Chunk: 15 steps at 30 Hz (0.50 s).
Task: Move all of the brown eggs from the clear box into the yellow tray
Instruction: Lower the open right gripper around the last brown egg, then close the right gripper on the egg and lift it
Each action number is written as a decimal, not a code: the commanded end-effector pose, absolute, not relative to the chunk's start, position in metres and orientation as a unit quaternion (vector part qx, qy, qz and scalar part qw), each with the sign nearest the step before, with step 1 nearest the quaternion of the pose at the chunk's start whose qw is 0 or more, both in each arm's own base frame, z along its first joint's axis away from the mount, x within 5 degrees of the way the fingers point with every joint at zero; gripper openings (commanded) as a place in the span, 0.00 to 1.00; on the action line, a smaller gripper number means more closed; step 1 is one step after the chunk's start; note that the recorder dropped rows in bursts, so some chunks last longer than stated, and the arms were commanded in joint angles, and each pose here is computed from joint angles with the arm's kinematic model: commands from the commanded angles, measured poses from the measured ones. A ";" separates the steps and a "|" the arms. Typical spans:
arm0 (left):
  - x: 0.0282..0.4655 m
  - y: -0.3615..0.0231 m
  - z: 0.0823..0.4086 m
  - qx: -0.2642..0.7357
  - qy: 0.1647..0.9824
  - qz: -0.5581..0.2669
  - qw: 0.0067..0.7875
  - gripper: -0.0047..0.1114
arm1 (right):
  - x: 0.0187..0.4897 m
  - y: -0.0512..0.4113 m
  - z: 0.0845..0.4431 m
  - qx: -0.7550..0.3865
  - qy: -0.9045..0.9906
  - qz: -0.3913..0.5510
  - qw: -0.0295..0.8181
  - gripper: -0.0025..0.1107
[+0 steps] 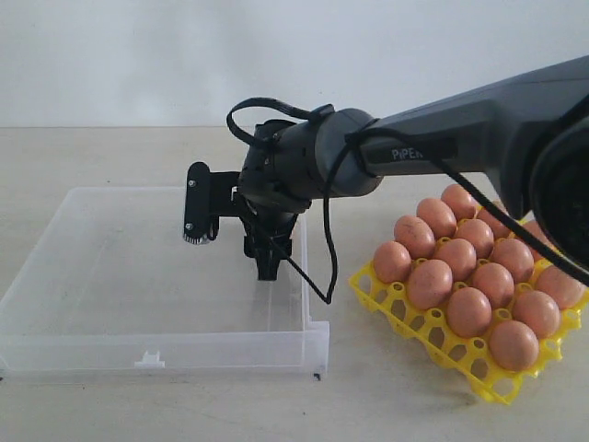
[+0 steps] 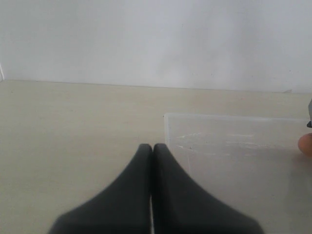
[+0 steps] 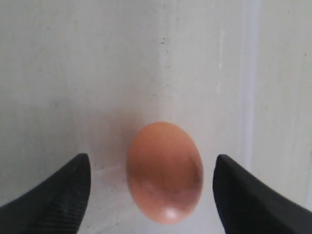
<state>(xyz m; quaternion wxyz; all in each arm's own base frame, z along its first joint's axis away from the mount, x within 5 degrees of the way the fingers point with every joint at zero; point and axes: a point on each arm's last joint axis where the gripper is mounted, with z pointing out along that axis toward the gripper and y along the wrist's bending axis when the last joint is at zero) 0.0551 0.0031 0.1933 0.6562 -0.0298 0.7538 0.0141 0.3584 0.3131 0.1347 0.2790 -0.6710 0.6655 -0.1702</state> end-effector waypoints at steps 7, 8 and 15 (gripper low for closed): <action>0.055 0.003 0.192 -0.029 0.756 0.015 0.654 0.00 | 0.365 0.313 0.120 -0.673 0.664 -0.169 0.278 0.61; 0.055 0.003 0.192 -0.029 0.756 0.015 0.654 0.00 | 0.365 0.313 0.118 -0.674 0.664 -0.170 0.277 0.61; 0.055 0.003 0.192 -0.029 0.756 0.015 0.654 0.00 | 0.365 0.313 0.117 -0.645 0.692 -0.158 0.284 0.28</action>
